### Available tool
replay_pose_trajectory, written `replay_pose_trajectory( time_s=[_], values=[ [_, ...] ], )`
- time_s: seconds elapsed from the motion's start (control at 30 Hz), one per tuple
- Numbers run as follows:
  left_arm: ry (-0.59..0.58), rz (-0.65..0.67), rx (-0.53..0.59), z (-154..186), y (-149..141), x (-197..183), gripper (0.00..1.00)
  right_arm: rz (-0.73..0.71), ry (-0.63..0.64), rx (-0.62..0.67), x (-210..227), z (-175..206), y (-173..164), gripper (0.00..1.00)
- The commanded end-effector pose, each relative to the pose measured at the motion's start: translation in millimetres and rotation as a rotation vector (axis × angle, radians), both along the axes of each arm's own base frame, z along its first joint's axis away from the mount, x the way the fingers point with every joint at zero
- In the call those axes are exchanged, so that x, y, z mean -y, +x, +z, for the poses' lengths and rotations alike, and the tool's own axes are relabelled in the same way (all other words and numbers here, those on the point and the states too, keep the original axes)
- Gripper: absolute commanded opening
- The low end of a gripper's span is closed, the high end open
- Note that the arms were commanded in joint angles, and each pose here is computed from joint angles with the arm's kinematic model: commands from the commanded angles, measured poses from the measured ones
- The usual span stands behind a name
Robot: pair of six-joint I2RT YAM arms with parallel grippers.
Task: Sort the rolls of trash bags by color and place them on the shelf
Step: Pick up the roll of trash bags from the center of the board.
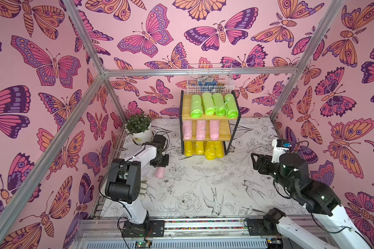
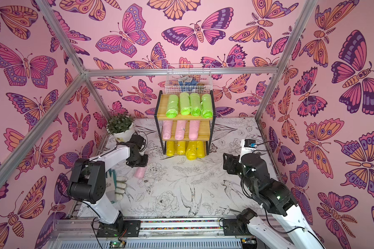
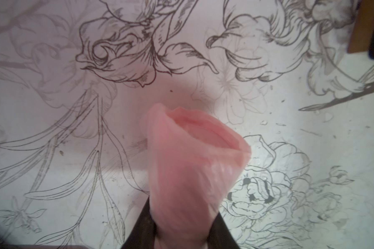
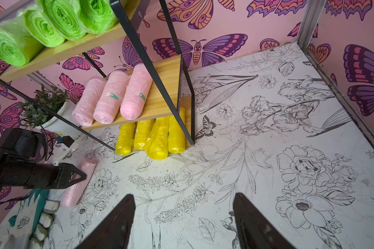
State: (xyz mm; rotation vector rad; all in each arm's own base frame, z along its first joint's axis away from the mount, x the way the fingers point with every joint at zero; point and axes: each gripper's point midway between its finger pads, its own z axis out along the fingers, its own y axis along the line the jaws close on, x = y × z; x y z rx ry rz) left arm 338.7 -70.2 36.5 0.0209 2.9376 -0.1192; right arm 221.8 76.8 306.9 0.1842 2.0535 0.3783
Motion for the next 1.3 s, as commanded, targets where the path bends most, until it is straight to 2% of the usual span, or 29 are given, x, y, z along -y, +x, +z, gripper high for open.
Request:
replay_pose_trajectory(
  time_s=[0.0, 0.1, 0.3, 0.43, 0.57, 0.73, 0.8, 1.0, 1.27],
  values=[
    [-0.212, 0.058, -0.051, 4.5, -19.2, 31.0, 0.0, -0.038, -0.011, 0.0, 9.8, -3.4, -4.0, 0.78],
    [-0.34, 0.099, 0.034, 35.4, -15.9, 46.2, 0.0, -0.039, 0.007, 0.009, 10.6, -4.2, -6.4, 0.83],
    [-0.689, 0.157, 0.195, 118.5, -23.5, 82.6, 0.0, 0.051, 0.124, -0.039, -16.5, -4.5, -5.9, 0.89],
    [-0.934, 0.157, 0.287, 168.5, -40.0, 104.5, 0.0, 0.098, 0.247, -0.096, -40.8, -12.4, 0.0, 0.95],
    [-1.086, 0.141, 0.35, 202.6, -59.7, 121.8, 0.0, 0.171, 0.436, -0.151, -71.5, -16.3, 3.2, 0.99],
    [-1.198, 0.139, 0.453, 243.7, -79.4, 135.3, 0.0, 0.299, 0.712, -0.186, -111.0, -8.6, 3.8, 0.99],
    [-1.228, 0.153, 0.481, 256.0, -84.5, 140.0, 0.0, 0.342, 0.777, -0.217, -123.7, -8.6, 2.2, 0.99],
    [-1.281, 0.164, 0.504, 281.2, -92.5, 161.7, 0.0, 0.419, 0.708, -0.23, -162.8, -11.6, -17.0, 1.0],
    [-1.324, 0.189, 0.522, 297.4, -92.0, 176.3, 0.0, 0.45, 0.764, -0.24, -200.1, -9.9, -24.8, 0.97]
  ],
)
